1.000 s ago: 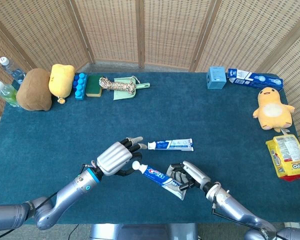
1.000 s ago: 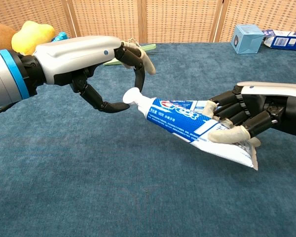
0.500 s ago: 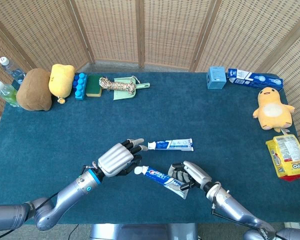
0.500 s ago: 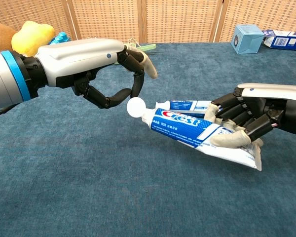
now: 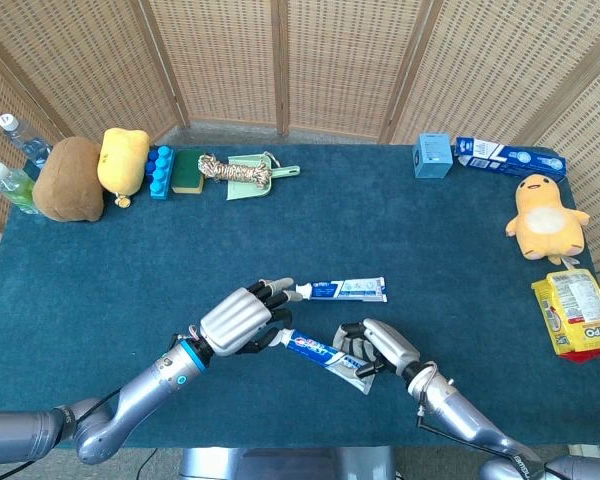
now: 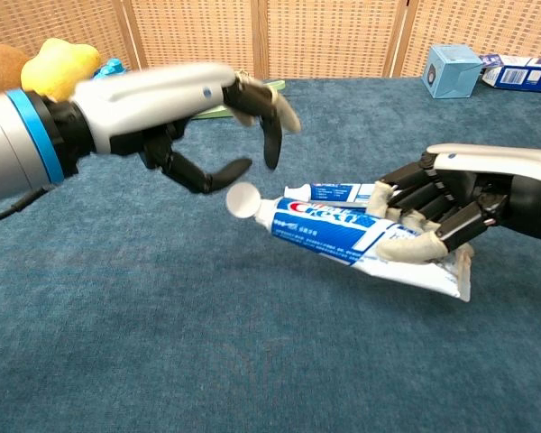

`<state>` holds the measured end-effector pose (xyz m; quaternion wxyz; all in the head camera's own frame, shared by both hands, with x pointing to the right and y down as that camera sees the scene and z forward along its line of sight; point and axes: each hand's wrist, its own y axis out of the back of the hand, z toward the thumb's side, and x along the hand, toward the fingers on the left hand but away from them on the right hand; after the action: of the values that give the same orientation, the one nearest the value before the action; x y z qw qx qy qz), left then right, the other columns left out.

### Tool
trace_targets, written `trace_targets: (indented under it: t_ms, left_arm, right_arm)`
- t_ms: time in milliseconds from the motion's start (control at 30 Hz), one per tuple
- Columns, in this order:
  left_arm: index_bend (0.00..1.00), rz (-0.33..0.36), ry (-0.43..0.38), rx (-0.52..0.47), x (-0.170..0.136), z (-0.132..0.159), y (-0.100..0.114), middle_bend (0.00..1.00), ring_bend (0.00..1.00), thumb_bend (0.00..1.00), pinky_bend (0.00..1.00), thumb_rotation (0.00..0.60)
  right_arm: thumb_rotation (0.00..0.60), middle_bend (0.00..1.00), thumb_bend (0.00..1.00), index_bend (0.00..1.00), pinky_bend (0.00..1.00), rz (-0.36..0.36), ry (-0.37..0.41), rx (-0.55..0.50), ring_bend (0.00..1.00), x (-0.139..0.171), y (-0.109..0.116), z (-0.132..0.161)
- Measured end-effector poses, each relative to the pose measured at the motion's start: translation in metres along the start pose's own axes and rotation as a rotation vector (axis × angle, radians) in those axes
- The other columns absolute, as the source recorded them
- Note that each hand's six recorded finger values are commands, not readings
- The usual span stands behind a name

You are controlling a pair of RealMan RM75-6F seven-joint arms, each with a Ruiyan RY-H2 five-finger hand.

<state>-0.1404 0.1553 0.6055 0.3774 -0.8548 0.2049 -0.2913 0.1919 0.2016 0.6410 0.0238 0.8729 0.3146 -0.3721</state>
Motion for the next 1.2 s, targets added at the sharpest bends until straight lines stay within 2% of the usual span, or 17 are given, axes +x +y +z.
trace_targets:
  t_ms: [200,367,567,700,800,933,1200]
  left_arm:
    - [0.39,0.081,0.044,-0.004,-0.014,-0.015,0.028,0.20,0.08,0.52,0.20,0.600]
    - [0.39,0.139,0.131,0.008,-0.044,-0.042,0.050,0.20,0.08,0.52,0.19,0.600]
    - [0.39,0.179,0.255,0.007,-0.087,-0.072,0.063,0.20,0.08,0.52,0.19,0.600]
    - [0.39,0.218,0.362,-0.011,-0.122,-0.092,0.071,0.20,0.08,0.51,0.18,0.600]
    - [0.39,0.235,0.427,-0.024,-0.144,-0.102,0.074,0.20,0.07,0.51,0.18,0.600]
    - [0.39,0.248,0.488,-0.042,-0.163,-0.111,0.074,0.19,0.07,0.51,0.18,0.600]
    - [0.39,0.275,0.541,-0.051,-0.182,-0.119,0.076,0.19,0.07,0.51,0.17,0.600]
  right_arm:
    - [0.600,0.67,0.45,0.86,0.78,-0.022,-0.022,0.017,0.62,0.003,0.008,-0.011]
    - [0.600,0.65,0.43,0.83,0.72,-0.031,-0.041,0.068,0.56,0.006,0.014,-0.025]
    - [0.600,0.57,0.41,0.71,0.53,-0.041,-0.058,0.099,0.45,0.010,0.022,-0.040]
    - [0.599,0.48,0.40,0.58,0.36,-0.053,-0.064,0.145,0.33,0.017,0.031,-0.051]
    - [0.565,0.41,0.39,0.48,0.29,-0.054,-0.058,0.155,0.24,0.023,0.035,-0.056]
    - [0.512,0.34,0.37,0.40,0.26,-0.081,-0.050,0.163,0.19,0.032,0.044,-0.063]
    - [0.468,0.27,0.36,0.29,0.22,-0.113,-0.045,0.181,0.12,0.043,0.055,-0.065]
